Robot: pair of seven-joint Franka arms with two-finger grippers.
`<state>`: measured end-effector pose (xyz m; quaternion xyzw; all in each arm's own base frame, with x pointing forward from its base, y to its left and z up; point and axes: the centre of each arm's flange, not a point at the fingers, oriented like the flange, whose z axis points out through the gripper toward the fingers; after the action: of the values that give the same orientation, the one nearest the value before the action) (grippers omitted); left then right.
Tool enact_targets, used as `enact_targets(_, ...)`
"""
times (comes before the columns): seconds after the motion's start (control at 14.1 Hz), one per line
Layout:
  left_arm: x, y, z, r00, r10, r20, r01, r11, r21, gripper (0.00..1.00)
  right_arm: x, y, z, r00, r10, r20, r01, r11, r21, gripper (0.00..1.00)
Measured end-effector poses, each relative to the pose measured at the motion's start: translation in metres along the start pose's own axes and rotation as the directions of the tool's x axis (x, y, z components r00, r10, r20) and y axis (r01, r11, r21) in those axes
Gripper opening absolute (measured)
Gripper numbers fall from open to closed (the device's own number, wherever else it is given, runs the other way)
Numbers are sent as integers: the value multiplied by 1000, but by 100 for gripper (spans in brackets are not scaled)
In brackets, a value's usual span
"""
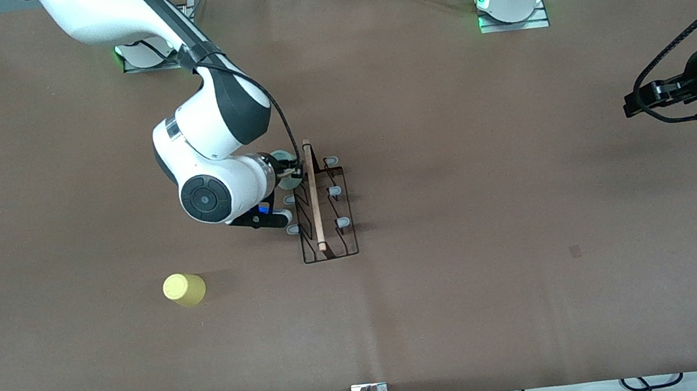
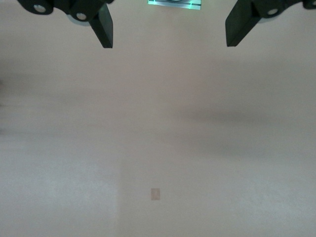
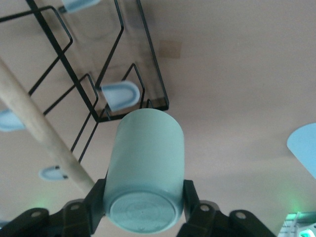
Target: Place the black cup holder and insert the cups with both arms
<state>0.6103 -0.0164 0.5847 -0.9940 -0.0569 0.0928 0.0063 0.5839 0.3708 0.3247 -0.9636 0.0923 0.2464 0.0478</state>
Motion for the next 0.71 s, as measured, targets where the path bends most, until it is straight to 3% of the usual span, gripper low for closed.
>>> enact_targets(0.21,-8,-7,9,1000,-21,17,20,1000,17,100,5,3,-2,999,37,-10,-37,999,5,99)
enact_targets(0.36,-25,-4,23,1000,-23,-6,24,999,38,100,4,7,-26,997,54,-51,-53,998,21,100)
enact_targets(0.57,-51,-2,35,999,-50,-22,49,998,-31,100,22,52,-88,972,134,-195,-131,991,28,100)
enact_targets(0.71,-49,-22,31,994,-86,-66,82,994,-69,100,53,93,-118,924,199,-327,-199,979,35,100)
